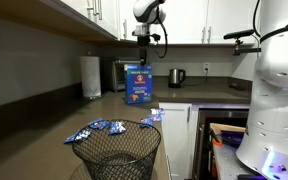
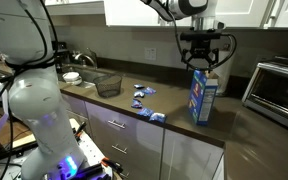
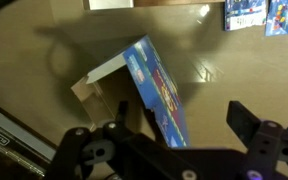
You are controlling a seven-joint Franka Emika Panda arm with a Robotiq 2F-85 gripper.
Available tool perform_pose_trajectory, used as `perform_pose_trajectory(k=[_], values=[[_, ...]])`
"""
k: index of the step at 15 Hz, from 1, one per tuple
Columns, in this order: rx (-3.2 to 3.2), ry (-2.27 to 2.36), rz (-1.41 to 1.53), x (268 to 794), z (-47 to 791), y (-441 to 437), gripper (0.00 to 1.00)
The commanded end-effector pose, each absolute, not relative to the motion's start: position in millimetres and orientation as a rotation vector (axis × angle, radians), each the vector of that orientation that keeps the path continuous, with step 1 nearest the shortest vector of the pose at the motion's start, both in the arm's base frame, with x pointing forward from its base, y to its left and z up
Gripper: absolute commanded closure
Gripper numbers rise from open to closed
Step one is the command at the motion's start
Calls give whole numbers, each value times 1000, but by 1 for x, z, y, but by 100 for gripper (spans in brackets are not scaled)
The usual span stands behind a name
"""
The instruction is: Slide the box to the left
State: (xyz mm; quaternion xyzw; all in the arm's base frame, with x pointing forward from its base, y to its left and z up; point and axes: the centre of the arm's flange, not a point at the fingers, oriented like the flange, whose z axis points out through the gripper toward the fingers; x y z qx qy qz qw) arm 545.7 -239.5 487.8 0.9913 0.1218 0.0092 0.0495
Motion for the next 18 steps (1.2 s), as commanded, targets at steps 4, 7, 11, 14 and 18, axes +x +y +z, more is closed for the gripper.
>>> perform_pose_trajectory(k=[4, 7, 11, 14, 18], values=[[2993, 397, 27, 543, 499, -236, 0], [2995, 407, 18, 550, 489, -240, 0], [3006, 419, -2, 554, 480, -242, 0], [3003, 430, -16, 556, 474, -242, 0], [3011, 425, -33, 557, 469, -242, 26]])
